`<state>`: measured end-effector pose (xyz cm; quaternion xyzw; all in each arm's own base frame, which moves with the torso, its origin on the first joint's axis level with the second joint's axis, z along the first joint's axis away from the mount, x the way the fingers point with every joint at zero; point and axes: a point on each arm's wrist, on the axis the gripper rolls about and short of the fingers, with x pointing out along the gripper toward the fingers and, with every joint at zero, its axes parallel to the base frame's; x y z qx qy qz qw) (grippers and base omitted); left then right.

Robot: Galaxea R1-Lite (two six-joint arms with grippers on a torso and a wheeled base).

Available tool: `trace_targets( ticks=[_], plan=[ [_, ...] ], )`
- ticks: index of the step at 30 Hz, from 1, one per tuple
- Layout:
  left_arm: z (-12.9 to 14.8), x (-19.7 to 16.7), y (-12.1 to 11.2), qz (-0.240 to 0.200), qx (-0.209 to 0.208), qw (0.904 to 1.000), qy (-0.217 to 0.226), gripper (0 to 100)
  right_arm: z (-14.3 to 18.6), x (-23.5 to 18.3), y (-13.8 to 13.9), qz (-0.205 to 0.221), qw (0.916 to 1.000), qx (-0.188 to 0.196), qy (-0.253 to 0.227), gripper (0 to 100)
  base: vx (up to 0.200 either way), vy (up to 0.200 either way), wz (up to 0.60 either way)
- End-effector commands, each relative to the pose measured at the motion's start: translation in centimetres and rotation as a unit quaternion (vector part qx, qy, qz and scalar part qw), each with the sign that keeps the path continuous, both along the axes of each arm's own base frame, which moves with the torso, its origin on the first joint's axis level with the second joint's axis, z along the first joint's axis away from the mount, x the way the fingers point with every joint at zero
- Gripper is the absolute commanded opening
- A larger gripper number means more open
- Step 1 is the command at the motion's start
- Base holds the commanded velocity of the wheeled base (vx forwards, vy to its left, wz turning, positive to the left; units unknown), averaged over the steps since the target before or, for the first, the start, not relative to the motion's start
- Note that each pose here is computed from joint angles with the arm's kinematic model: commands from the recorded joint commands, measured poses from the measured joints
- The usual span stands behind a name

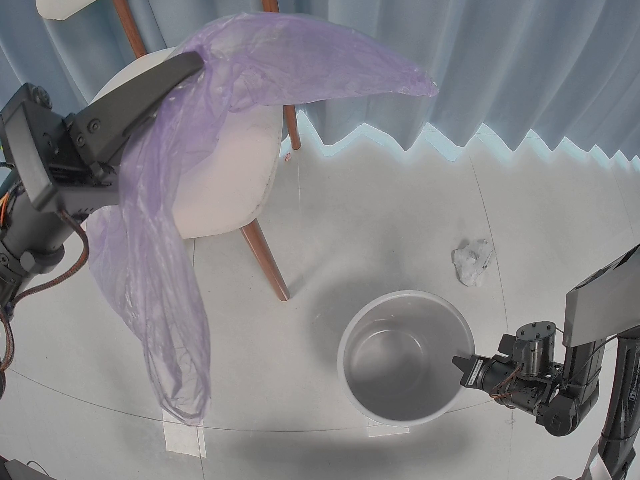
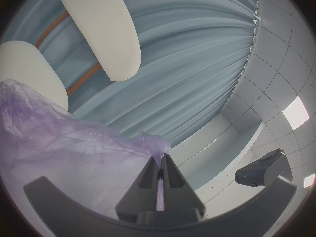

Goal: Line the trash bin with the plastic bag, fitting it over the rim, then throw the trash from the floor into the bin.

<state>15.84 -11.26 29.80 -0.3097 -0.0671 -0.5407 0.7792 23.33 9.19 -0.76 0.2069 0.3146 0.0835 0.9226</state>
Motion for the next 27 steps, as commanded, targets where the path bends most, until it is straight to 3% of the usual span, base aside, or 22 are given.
trace_targets(
  ticks=[1, 5, 12, 21, 27],
  plan=[
    [0.0, -0.1, 0.0, -0.001, 0.000, 1.0000, 0.000, 0, 0.0, 0.0, 0.0, -0.002, 1.0000, 0.001, 0.000, 100, 0.000, 0.000, 0.00],
    [0.1, -0.2, 0.1, -0.001, -0.002, 1.0000, -0.002, 0, 0.7, -0.1, 0.0, -0.011, 0.9993, 0.029, -0.021, 100, 0.000, 0.000, 0.00],
    [0.1, -0.2, 0.1, -0.001, -0.001, 1.0000, -0.001, 0, 1.5, -1.1, -0.3, -0.005, 0.9989, 0.043, -0.018, 100, 0.000, 0.000, 0.00],
    [-0.1, -0.2, 0.1, -0.001, 0.000, 1.0000, 0.000, 0, 2.7, -3.2, -1.2, 0.003, 0.9994, 0.030, -0.016, 100, 0.000, 0.000, 0.00],
    [-0.3, -0.3, 0.0, -0.006, 0.003, 1.0000, 0.003, 0, 3.5, -2.8, -2.4, -0.027, 0.9985, 0.030, -0.036, 100, 0.000, 0.000, 0.00]
  ],
)
